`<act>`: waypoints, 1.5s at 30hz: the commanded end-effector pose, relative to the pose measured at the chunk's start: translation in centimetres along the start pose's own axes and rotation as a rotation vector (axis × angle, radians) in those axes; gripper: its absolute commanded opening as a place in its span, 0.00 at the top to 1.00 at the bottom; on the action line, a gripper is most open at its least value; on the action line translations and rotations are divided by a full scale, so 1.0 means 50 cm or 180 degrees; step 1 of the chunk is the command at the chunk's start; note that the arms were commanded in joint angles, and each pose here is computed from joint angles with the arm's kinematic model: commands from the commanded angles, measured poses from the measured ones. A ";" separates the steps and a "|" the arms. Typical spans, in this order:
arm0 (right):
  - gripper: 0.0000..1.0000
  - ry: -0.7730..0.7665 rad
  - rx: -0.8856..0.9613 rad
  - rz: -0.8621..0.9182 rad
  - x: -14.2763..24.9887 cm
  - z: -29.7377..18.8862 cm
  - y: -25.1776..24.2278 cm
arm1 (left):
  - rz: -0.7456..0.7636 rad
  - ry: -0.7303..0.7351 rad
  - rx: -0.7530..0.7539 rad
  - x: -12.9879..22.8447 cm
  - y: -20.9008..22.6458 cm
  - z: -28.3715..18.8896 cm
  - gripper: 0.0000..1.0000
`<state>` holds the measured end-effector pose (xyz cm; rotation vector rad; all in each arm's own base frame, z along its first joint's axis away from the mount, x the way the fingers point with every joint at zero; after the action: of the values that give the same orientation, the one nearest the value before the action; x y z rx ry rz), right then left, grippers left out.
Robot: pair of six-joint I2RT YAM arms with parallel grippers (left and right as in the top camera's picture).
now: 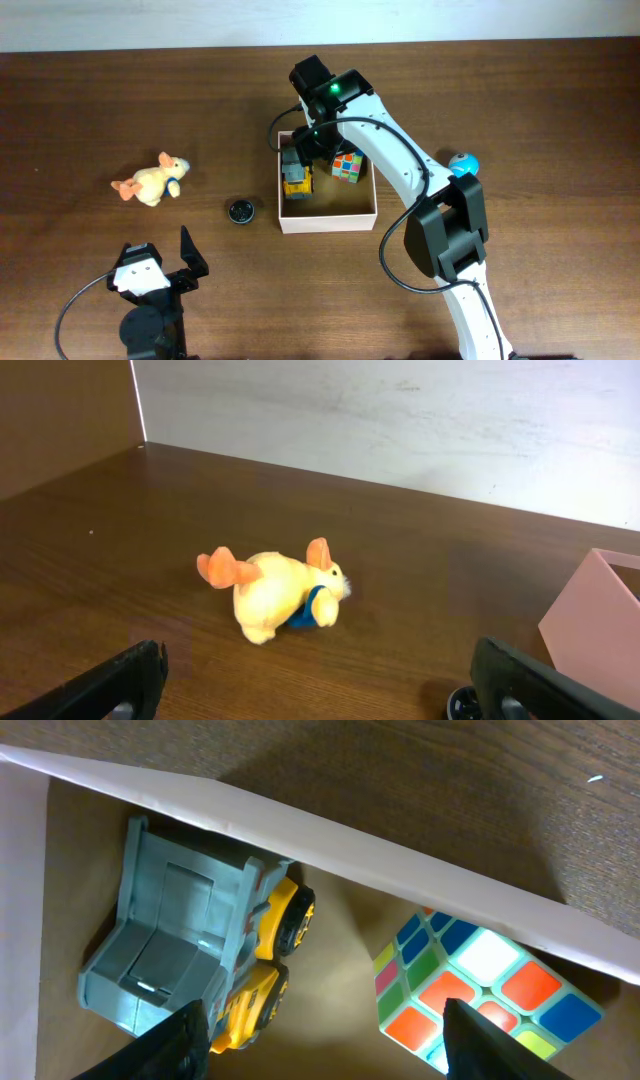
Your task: Pack container
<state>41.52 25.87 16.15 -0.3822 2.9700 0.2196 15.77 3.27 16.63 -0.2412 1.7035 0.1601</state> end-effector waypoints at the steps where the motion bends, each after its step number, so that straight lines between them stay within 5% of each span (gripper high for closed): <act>1: 0.31 -0.0068 -0.0093 -0.0049 -0.009 -0.009 0.010 | 0.0004 0.0013 0.0036 0.005 -0.001 0.002 0.01; 32: 0.41 0.0044 -0.0206 0.0034 -0.015 0.049 -0.009 | 0.0004 0.0013 0.0036 0.005 -0.001 0.002 0.01; 37: 0.56 0.0039 -0.0262 0.0120 -0.023 0.045 -0.033 | 0.0004 0.0013 0.0036 0.005 -0.001 0.002 0.01; 45: 0.60 0.0027 -0.0302 0.0014 -0.024 0.044 -0.031 | 0.0004 0.0013 0.0036 0.005 -0.001 0.002 0.01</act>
<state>43.63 24.58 14.68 -0.3459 2.9654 0.3450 15.77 3.27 16.63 -0.2412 1.7039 0.1601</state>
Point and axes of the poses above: each gripper's point midway between its finger pads, its own z axis out along the fingers, its own y axis along the line the jaws close on, x = y × z, the point moved 8 cm from there along -z, back along the fingers, and after that the axes turned 4 degrees about z, right-handed, at the moved point
